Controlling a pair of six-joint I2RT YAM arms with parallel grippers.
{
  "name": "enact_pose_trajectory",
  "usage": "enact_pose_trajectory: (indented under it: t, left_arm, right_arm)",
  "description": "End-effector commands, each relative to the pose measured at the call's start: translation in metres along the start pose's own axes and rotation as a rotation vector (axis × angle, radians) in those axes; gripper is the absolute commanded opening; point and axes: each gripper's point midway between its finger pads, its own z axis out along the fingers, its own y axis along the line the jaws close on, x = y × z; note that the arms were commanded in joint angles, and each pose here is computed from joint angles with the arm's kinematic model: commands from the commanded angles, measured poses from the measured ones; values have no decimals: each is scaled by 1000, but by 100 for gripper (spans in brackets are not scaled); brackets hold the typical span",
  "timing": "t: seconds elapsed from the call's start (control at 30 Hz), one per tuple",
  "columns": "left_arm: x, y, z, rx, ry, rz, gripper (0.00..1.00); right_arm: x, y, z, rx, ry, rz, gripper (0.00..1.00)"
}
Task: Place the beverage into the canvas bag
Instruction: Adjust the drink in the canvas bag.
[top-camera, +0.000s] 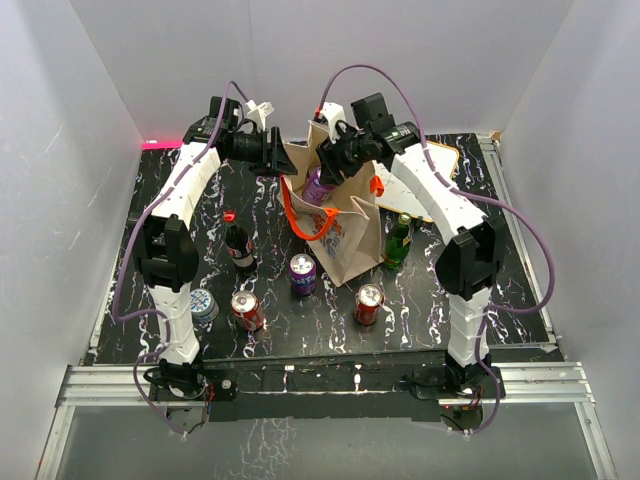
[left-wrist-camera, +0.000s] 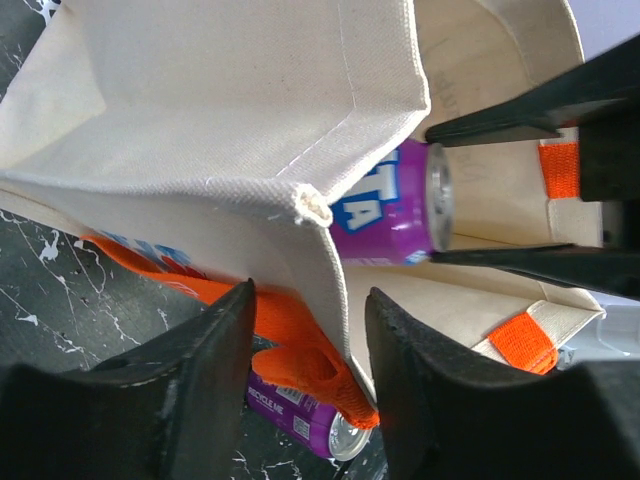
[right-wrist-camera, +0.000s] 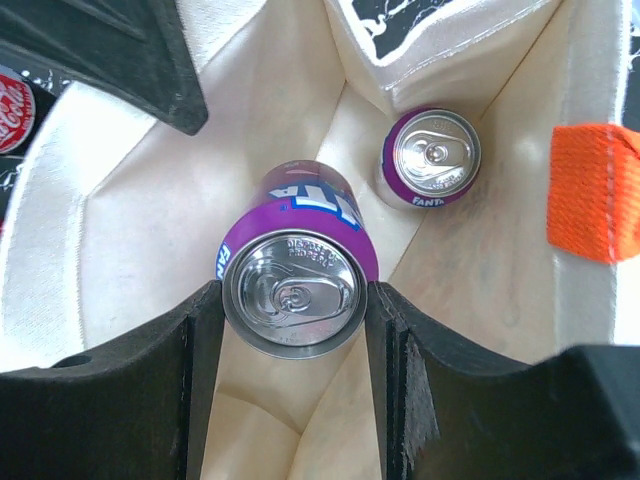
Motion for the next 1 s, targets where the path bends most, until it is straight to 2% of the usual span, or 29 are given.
enact_pose_trajectory:
  t: [0.0, 0.07, 0.23, 0.8, 0.97]
  left_arm:
    - [-9, -4, -5, 10, -20, 36, 53]
    - [-11, -5, -7, 8, -27, 51, 56]
    - [-16, -6, -7, 10, -40, 67, 56]
    - [-6, -4, -5, 19, -13, 39, 48]
    - [-1, -5, -4, 33, -4, 33, 43]
  right_arm:
    - [-59, 7, -46, 41, -197, -72, 8]
    - [-56, 5, -44, 54, -192, -61, 8]
    - [-51, -4, -34, 75, -176, -40, 8]
    - [-12, -28, 53, 151, -58, 15, 8]
    - [-9, -41, 57, 234, -19, -3, 8]
